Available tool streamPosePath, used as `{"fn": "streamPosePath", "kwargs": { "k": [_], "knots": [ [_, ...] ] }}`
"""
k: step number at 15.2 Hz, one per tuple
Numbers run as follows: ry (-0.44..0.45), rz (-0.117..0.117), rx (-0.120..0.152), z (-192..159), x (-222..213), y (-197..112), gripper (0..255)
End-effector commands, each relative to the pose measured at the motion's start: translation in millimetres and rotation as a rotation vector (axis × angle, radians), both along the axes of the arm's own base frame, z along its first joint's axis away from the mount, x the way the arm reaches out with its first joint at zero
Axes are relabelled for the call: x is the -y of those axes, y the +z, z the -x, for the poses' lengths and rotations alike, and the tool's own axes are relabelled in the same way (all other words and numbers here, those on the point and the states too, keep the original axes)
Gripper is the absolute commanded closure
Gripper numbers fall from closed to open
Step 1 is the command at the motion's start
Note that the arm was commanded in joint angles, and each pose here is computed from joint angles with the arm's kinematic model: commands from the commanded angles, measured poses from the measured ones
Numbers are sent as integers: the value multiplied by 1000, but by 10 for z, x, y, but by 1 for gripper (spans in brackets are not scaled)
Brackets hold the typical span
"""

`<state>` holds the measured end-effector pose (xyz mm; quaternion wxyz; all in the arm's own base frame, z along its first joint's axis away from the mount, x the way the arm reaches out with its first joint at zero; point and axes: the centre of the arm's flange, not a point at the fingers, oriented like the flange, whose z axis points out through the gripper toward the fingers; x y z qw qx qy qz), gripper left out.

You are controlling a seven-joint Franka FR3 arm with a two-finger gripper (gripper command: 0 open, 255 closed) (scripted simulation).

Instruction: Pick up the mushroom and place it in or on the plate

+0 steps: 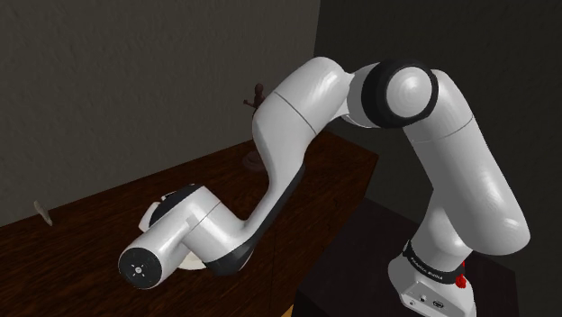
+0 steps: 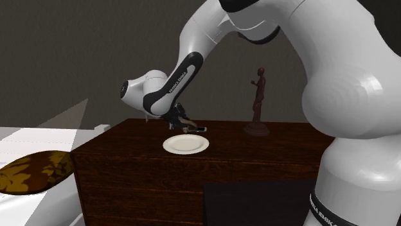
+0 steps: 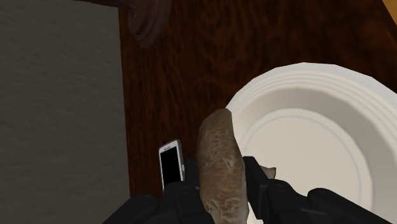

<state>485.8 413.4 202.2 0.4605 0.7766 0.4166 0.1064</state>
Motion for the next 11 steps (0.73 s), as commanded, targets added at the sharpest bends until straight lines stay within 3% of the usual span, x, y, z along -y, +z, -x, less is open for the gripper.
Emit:
{"fn": "streamPosePath", "kwargs": {
  "k": [1,11],
  "knots": [
    [0,0,1,-1,-1,-95,255],
    [0,0,1,-1,-1,-646,255]
  ]
}}
